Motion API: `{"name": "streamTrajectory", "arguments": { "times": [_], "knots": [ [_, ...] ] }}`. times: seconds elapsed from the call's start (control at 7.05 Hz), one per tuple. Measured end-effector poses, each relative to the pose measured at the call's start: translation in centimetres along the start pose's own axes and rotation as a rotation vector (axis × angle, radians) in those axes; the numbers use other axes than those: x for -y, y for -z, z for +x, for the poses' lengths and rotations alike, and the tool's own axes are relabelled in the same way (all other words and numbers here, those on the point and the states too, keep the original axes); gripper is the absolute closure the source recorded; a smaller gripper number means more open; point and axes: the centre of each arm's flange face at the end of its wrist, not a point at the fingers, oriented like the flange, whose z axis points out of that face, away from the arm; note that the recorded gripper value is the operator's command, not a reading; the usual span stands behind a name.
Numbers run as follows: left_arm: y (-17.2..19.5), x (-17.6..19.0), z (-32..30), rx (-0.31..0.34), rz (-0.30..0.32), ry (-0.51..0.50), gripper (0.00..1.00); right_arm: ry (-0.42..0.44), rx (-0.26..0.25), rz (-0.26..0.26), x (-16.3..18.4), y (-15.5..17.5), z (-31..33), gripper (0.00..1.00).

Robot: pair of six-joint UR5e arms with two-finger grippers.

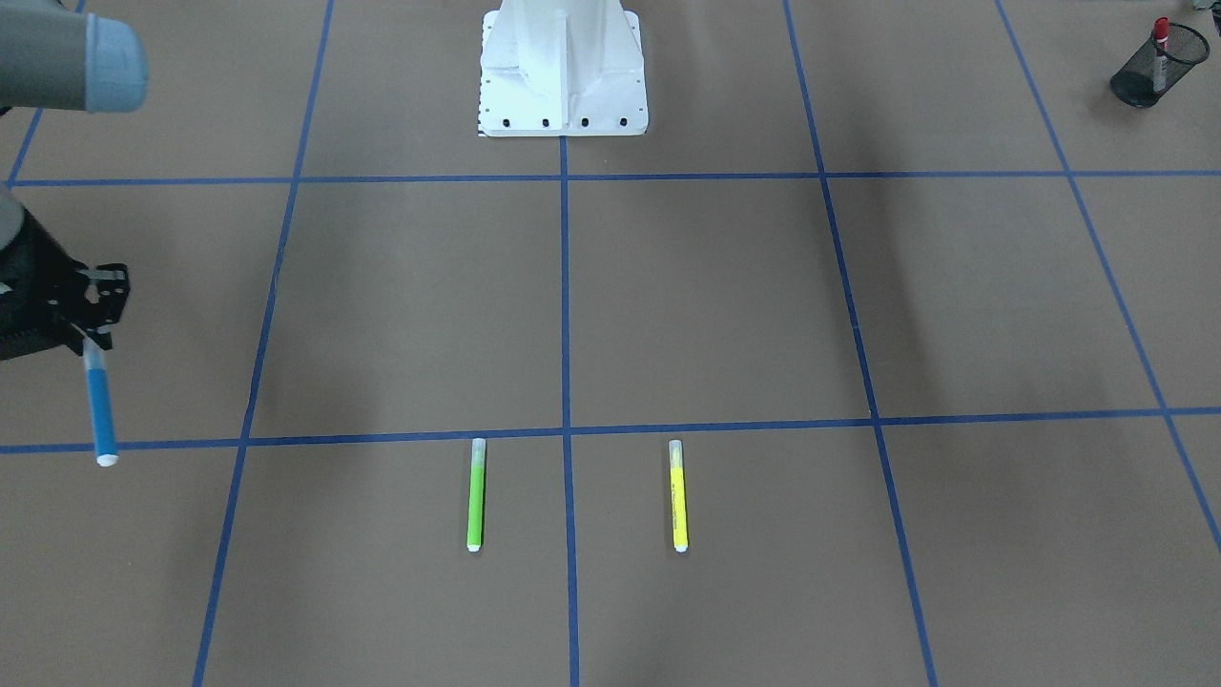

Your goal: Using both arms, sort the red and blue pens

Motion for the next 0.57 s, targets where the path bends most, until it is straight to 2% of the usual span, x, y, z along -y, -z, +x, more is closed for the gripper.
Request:
{"name": "streamTrajectory", "arguments": {
  "times": [0.28, 0.57],
  "knots": [
    [0.0, 0.0, 0.2, -0.019, 0.0, -0.001, 0.0, 0.077, -0.034, -0.052, -9.3, -0.5, 8.1, 1.0],
    [0.1, 0.1, 0.3, -0.024, 0.002, -0.003, 0.0, 0.12, -0.047, -0.133, -19.8, -1.3, 14.4, 1.0]
  ]
}}
